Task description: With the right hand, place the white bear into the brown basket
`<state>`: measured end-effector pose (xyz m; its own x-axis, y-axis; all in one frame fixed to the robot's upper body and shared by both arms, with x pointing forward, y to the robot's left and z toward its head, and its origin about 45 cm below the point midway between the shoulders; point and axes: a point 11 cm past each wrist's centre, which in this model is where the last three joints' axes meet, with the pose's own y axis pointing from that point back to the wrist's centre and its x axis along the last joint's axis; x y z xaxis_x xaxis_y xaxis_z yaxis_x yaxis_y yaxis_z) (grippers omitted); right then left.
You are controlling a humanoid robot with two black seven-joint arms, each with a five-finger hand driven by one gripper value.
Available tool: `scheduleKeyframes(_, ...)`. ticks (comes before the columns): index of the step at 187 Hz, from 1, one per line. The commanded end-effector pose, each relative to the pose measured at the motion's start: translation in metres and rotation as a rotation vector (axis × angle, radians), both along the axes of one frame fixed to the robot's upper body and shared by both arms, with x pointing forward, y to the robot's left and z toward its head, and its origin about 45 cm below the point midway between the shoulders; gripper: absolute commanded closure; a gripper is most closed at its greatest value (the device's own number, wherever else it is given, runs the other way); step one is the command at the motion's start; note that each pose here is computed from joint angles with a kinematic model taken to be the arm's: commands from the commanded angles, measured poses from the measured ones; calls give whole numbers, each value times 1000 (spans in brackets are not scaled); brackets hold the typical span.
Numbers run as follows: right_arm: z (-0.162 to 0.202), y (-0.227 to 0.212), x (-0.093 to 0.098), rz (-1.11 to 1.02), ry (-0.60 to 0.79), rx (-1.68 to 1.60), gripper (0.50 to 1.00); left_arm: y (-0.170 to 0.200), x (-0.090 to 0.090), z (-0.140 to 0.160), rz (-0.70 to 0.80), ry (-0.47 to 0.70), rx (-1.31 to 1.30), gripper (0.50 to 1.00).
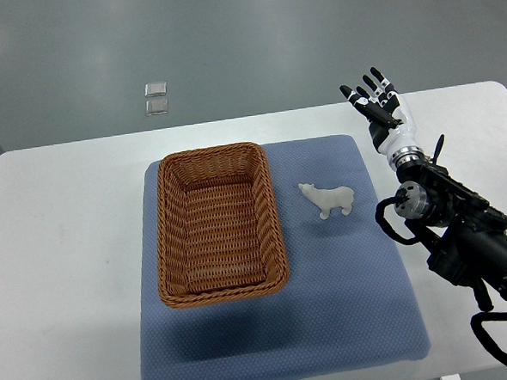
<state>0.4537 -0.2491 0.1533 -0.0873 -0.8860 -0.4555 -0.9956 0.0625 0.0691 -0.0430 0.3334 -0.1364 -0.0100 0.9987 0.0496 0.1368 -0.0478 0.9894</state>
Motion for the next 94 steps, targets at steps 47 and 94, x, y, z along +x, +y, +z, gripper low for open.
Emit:
scheduleKeyframes(47,3,0,1,-1,-5,-1,579,0,6,0,-5,-10,0,500)
scheduleKeyframes(94,4,-4,2,-4,-8,-5,579,0,6,0,-5,-10,0,500)
